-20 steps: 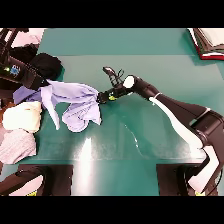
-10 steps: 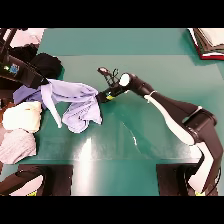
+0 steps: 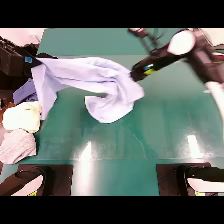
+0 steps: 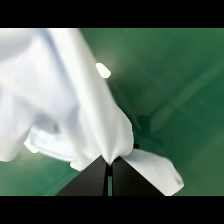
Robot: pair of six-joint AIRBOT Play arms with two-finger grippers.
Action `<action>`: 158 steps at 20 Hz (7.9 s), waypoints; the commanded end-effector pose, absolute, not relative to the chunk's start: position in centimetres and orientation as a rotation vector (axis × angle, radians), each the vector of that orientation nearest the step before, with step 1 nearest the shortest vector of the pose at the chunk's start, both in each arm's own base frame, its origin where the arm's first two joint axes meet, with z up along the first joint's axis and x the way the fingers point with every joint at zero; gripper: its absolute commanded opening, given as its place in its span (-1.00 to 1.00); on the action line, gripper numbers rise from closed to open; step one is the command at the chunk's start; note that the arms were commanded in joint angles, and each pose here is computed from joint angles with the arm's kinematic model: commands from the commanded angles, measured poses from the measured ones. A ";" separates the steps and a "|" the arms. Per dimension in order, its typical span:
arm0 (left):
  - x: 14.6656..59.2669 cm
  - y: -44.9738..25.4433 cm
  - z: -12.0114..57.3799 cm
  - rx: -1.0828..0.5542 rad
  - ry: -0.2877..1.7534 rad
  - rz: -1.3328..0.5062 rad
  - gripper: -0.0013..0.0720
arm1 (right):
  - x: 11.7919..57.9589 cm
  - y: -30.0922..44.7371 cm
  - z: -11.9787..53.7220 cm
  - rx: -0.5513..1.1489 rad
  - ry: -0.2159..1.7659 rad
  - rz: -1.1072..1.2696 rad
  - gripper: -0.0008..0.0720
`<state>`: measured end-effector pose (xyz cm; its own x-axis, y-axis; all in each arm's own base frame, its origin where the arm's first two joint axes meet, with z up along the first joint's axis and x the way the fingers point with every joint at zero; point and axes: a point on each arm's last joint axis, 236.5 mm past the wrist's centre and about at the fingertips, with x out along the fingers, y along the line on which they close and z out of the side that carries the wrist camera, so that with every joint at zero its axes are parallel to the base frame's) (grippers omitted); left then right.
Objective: Fold the shirts.
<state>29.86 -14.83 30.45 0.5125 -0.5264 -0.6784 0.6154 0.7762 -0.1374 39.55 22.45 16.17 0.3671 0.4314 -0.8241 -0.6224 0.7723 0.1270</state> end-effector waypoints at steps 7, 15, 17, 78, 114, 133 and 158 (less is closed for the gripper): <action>26.6 -18.2 28.0 0.034 0.897 -0.891 -0.91 | 35.9 12.8 21.5 -0.186 0.960 0.508 -0.92; 28.1 -17.4 15.4 -0.059 1.154 -0.814 -0.91 | 38.2 10.8 8.7 -0.053 1.285 0.417 0.06; 28.5 -16.4 14.8 -0.023 1.164 -0.771 -0.91 | 35.5 9.9 8.0 -0.040 1.333 0.406 0.06; 35.3 -16.3 24.3 0.026 0.799 -0.684 -0.91 | 31.5 5.3 23.2 0.605 1.038 0.340 -0.92; 22.5 -12.2 -6.6 -0.624 1.422 -0.328 0.22 | 38.8 -0.6 11.8 0.619 0.996 0.232 -0.14; 21.3 -15.4 -8.4 -0.580 1.424 -0.341 0.17 | 38.5 -0.2 11.8 0.618 1.008 0.245 -0.14; 34.0 -11.3 7.0 -0.247 1.020 -0.293 -0.91 | 33.9 -6.6 -8.4 0.661 1.465 0.107 0.10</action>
<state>33.89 -11.46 6.77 0.4863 -0.3593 -0.7965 0.1460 0.9321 -0.3314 32.90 -7.54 -7.32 0.1676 0.4372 -0.8836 0.3611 0.8068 0.4677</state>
